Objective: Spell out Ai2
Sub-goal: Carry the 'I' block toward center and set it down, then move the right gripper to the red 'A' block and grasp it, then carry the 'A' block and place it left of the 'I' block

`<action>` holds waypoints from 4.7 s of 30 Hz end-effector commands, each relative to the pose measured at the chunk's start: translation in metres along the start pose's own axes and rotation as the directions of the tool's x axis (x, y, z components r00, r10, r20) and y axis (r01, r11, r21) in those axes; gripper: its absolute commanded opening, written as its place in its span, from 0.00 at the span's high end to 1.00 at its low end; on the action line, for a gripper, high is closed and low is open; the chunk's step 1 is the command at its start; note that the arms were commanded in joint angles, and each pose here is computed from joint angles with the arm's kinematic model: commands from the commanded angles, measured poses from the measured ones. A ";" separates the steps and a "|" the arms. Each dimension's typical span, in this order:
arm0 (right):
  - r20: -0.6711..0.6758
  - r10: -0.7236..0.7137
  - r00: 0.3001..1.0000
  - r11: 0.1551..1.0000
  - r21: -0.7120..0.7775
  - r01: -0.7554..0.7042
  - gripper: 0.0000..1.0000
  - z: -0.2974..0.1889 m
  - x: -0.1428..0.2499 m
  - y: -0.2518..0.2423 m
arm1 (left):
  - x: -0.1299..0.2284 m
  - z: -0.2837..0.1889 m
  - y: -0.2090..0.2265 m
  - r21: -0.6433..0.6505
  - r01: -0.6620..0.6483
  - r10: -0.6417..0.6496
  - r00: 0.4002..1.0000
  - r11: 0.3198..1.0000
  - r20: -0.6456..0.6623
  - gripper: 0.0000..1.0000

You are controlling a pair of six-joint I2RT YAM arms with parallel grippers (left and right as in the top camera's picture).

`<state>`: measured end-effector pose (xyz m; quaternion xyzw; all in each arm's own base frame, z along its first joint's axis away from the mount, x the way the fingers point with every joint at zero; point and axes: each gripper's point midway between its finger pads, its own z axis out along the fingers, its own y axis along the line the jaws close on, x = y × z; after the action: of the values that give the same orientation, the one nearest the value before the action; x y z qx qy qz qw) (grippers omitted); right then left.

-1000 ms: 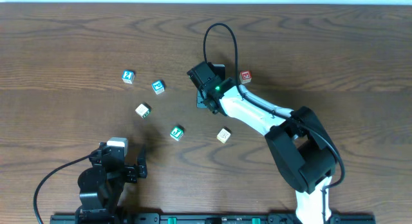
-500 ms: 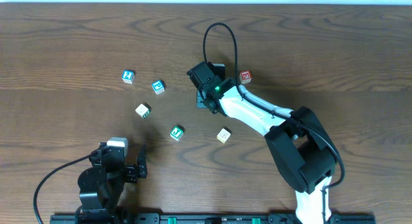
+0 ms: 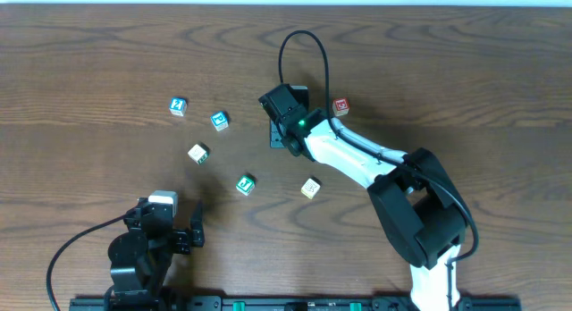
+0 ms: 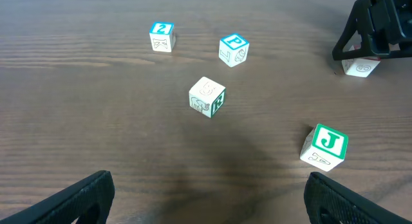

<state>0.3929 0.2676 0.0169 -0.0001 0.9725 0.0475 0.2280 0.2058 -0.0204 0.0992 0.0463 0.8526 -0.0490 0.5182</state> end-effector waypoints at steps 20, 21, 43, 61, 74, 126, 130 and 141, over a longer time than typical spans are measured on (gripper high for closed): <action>0.005 -0.099 0.995 0.995 -0.006 0.100 0.41 0.004 -0.001 0.002 | 0.003 0.002 0.002 -0.006 -0.017 0.017 1.000 1.000 -0.003 0.05; 0.005 -0.099 0.995 0.995 -0.005 0.099 0.38 0.004 -0.001 0.001 | 0.003 0.002 0.002 -0.006 -0.017 0.017 1.000 1.000 -0.003 0.05; 0.122 -0.008 0.993 0.989 0.148 -0.010 0.24 -0.164 -0.046 -0.079 | 0.003 0.002 0.002 -0.006 -0.017 0.017 1.000 1.000 -0.003 0.05; -0.032 0.212 0.977 0.936 0.292 -0.194 0.19 -0.109 0.095 -0.165 | 0.003 0.002 0.002 -0.006 -0.017 0.017 1.000 1.000 -0.003 0.05; -0.044 0.087 0.995 0.980 0.186 -0.077 0.29 -0.075 0.094 -0.173 | 0.003 0.002 0.002 -0.006 -0.017 0.017 1.000 1.000 -0.002 0.05; 0.250 -0.065 0.966 0.980 -0.168 0.109 0.90 -0.139 -0.110 -0.001 | 0.003 0.002 0.002 -0.006 -0.017 0.017 1.000 1.000 -0.003 0.04; 0.172 -0.130 0.977 0.976 -0.150 0.156 0.91 -0.118 -0.100 0.036 | 0.003 0.002 0.002 -0.006 -0.017 0.017 1.000 1.000 -0.003 0.05; -0.047 -0.106 0.993 0.985 -0.141 0.098 0.93 -0.049 -0.040 0.064 | 0.003 0.002 0.002 -0.006 -0.017 0.017 1.000 1.000 -0.003 0.05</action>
<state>0.4099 0.3128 0.0859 -0.0834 0.9702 0.0901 0.2089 0.2058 -0.0204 0.0992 0.0462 0.8526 -0.0488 0.5182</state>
